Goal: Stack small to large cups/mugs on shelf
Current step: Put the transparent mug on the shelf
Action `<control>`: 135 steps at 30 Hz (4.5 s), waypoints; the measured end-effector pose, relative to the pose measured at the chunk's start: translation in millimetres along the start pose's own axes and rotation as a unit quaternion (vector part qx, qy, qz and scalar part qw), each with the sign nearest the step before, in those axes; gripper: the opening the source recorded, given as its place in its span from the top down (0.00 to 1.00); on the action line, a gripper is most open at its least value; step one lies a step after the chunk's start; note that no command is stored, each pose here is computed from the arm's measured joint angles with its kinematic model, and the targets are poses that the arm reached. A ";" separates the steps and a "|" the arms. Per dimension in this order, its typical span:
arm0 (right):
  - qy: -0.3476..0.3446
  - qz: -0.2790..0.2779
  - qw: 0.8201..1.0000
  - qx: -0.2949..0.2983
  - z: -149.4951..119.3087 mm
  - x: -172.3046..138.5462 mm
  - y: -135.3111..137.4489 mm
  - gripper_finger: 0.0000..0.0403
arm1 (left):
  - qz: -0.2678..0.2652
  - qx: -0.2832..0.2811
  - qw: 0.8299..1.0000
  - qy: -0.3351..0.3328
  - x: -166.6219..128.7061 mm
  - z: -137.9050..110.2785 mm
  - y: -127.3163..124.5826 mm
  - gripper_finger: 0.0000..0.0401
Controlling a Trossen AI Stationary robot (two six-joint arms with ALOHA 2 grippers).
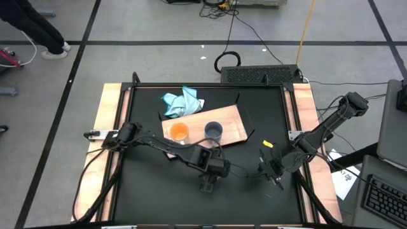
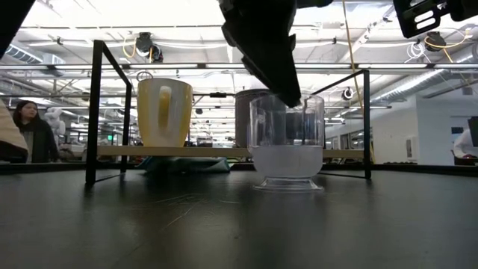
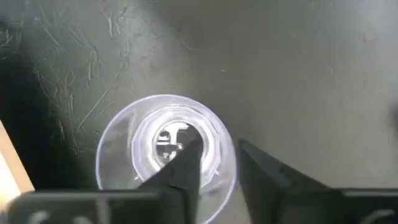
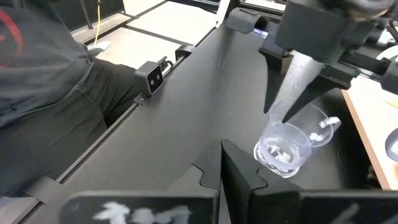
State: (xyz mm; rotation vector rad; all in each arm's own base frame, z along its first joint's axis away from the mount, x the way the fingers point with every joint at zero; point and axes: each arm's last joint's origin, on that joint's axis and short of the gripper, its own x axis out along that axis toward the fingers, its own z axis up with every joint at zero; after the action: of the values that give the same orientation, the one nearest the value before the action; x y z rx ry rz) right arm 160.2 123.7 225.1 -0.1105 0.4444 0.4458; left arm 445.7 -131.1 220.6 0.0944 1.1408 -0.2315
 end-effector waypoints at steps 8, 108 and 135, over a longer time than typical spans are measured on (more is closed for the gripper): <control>0.004 0.000 1.000 -0.001 -0.9 0.0 -0.1 1.00 | -0.031 -0.005 0.999 -0.038 -0.3 8.0 5.5 0.98; -0.031 0.014 0.999 -0.017 5.3 -1.4 6.7 1.00 | 0.165 -0.082 0.895 -0.407 -179.6 -233.1 3.8 1.00; -0.073 -0.096 0.987 0.108 12.7 26.2 -46.4 1.00 | 0.130 -0.023 0.880 -0.457 -156.9 -310.9 13.8 0.99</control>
State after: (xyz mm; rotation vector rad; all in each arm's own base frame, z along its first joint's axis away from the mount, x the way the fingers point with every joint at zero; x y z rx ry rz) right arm 206.8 94.8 225.4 0.0895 0.3313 0.2127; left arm 110.5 -36.9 233.3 0.0814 0.1792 0.0091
